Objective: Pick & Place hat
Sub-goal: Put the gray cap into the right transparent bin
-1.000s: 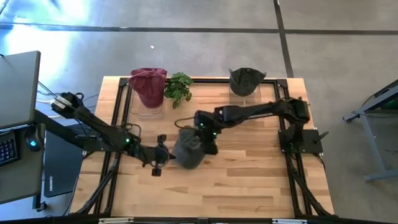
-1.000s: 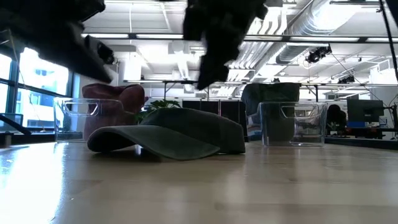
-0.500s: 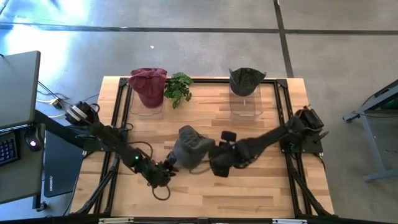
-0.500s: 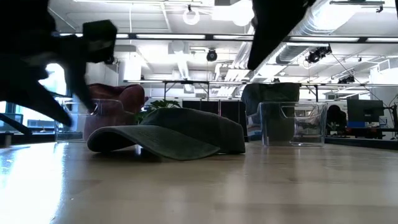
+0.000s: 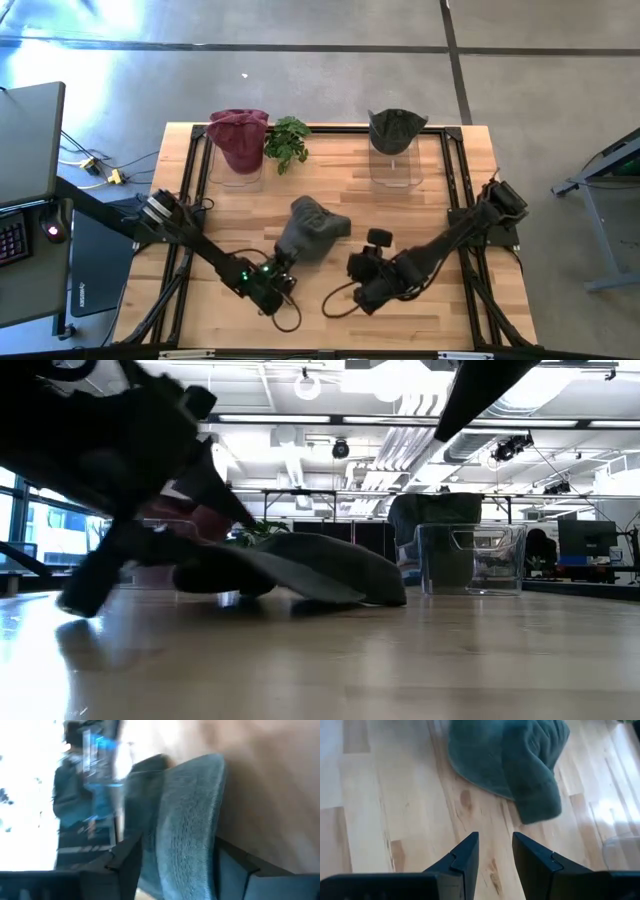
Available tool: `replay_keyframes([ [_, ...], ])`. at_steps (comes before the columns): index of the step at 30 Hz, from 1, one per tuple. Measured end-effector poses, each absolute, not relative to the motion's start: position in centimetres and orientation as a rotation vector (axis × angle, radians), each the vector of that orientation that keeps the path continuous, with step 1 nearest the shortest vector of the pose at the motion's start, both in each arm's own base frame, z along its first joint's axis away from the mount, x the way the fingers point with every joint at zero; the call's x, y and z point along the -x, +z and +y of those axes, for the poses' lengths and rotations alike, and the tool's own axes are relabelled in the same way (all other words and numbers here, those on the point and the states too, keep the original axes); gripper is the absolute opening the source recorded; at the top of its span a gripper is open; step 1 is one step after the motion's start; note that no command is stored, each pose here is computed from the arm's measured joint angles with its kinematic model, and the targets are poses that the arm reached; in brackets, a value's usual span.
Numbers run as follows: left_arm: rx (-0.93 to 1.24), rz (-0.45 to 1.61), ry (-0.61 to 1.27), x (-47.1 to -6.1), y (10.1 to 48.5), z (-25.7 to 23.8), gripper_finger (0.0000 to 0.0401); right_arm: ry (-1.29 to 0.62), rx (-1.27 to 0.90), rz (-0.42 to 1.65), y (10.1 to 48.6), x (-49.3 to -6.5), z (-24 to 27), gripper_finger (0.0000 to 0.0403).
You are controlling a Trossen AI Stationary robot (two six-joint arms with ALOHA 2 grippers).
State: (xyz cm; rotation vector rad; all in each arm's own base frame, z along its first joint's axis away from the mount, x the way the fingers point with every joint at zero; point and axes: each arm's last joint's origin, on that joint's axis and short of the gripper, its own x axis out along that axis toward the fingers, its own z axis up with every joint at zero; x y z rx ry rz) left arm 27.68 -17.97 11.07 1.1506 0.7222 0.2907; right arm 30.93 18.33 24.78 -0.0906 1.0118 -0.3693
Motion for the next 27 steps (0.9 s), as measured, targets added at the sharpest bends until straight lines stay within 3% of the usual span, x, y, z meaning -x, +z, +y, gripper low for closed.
replay_keyframes([
  [3,-1.137,0.697,0.422,-29.0,11.4,-18.1,0.0143,-0.363,0.115,0.992,24.8,-30.4,19.1,0.0114],
  [6,-1.023,0.640,0.546,-30.7,13.1,-17.8,0.0050,-0.369,0.131,0.971,24.8,-29.8,19.9,0.0114],
  [8,-0.944,0.614,0.601,-31.3,14.8,-16.9,0.0016,-0.388,0.147,0.966,24.8,-29.3,20.2,0.0114],
  [13,-0.637,0.466,0.690,-31.4,22.1,-14.2,0.0005,-0.421,0.197,0.959,24.8,-27.7,21.2,0.0114],
  [18,-0.131,0.435,0.462,-29.8,28.1,-7.7,0.0003,-0.378,0.319,0.872,25.0,-26.8,22.7,0.0114],
  [22,0.074,0.456,0.292,-29.6,28.1,-2.9,0.0002,-0.315,0.456,0.807,23.3,-26.6,23.5,0.0114],
  [27,0.175,0.486,0.182,-29.5,27.5,-1.2,0.0001,-0.346,0.513,0.682,18.1,-26.6,22.2,0.0113],
])
